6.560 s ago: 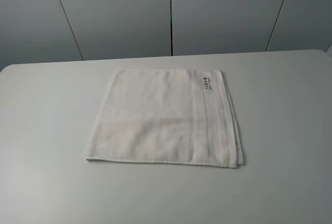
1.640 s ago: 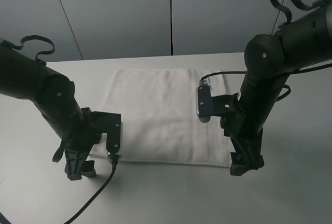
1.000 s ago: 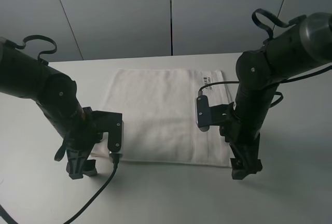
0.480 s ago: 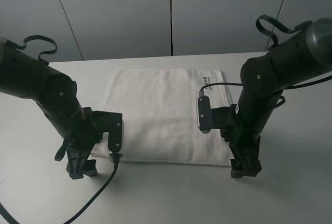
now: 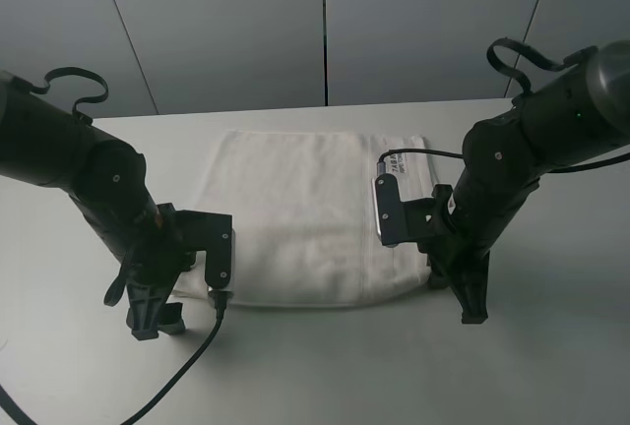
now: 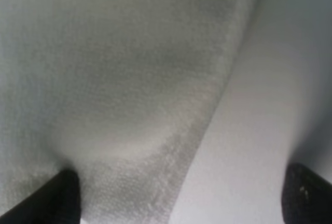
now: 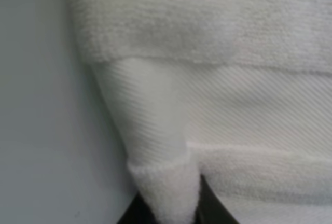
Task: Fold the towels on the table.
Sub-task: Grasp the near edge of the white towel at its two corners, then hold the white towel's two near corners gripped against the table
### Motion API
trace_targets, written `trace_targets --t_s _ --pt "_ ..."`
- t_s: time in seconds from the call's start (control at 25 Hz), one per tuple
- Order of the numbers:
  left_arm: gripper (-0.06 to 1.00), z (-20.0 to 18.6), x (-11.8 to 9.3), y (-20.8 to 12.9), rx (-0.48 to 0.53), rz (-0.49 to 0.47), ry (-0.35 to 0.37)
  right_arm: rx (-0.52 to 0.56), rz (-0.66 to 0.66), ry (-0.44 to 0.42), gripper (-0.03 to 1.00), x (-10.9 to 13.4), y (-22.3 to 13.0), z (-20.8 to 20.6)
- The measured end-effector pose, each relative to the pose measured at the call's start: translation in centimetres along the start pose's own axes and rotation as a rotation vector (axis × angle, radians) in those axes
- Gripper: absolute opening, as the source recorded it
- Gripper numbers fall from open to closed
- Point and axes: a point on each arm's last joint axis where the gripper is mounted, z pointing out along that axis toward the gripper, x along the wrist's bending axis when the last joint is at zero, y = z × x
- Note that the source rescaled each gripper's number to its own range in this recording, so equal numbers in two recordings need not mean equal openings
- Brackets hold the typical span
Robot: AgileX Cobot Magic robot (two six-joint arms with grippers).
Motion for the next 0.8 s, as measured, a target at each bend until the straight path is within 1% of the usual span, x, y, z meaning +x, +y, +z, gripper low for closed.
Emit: trace_targets --t_s 0.56,0.6,0.64,0.72,0.8 --pt "0.99 0.00 0.18 0.11 -0.012 0.004 0.019 -0.001 0.000 -0.002 0.00 0.03 -0.02 -0.04" --pt "0.96 0.00 0.22 0.13 -0.014 -0.002 0.024 -0.002 0.000 -0.003 0.00 0.01 -0.01 -0.04" --pt "0.90 0.06 0.26 0.13 -0.014 -0.004 0.027 -0.002 0.000 -0.003 0.00 0.01 -0.01 -0.04" --pt "0.71 0.15 0.28 0.18 -0.014 -0.003 0.032 -0.003 0.002 -0.003 0.00 0.02 0.00 -0.04" --pt "0.44 0.26 0.41 0.24 -0.020 0.005 0.045 -0.007 0.007 -0.004 0.00 0.01 0.03 -0.04"
